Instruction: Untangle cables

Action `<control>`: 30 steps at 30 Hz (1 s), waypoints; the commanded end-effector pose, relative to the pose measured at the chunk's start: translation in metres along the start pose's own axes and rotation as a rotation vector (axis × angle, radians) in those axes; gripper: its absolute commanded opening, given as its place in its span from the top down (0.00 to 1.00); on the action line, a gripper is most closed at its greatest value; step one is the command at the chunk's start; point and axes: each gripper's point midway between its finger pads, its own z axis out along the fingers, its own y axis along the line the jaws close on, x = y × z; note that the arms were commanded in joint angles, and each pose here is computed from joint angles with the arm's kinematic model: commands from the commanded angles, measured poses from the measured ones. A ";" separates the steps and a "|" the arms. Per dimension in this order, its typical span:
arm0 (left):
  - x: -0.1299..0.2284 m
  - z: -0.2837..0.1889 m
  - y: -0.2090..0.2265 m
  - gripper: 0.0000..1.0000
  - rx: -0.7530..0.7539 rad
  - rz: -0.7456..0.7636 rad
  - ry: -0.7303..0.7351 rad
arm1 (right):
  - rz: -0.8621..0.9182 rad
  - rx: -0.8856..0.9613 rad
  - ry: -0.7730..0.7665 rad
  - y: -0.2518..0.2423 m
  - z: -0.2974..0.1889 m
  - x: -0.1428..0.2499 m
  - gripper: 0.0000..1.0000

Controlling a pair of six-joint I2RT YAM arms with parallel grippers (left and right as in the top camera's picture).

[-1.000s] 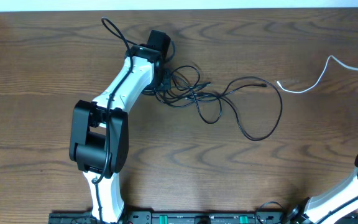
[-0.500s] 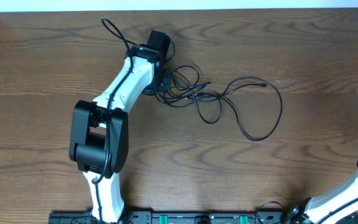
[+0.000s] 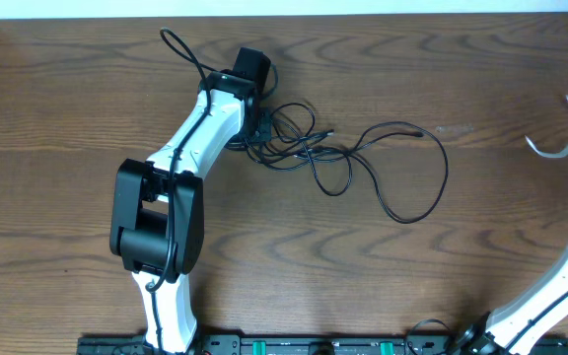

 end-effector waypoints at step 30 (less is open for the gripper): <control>0.003 0.006 0.002 0.83 -0.008 -0.009 0.013 | 0.082 -0.034 0.057 0.012 0.066 0.066 0.13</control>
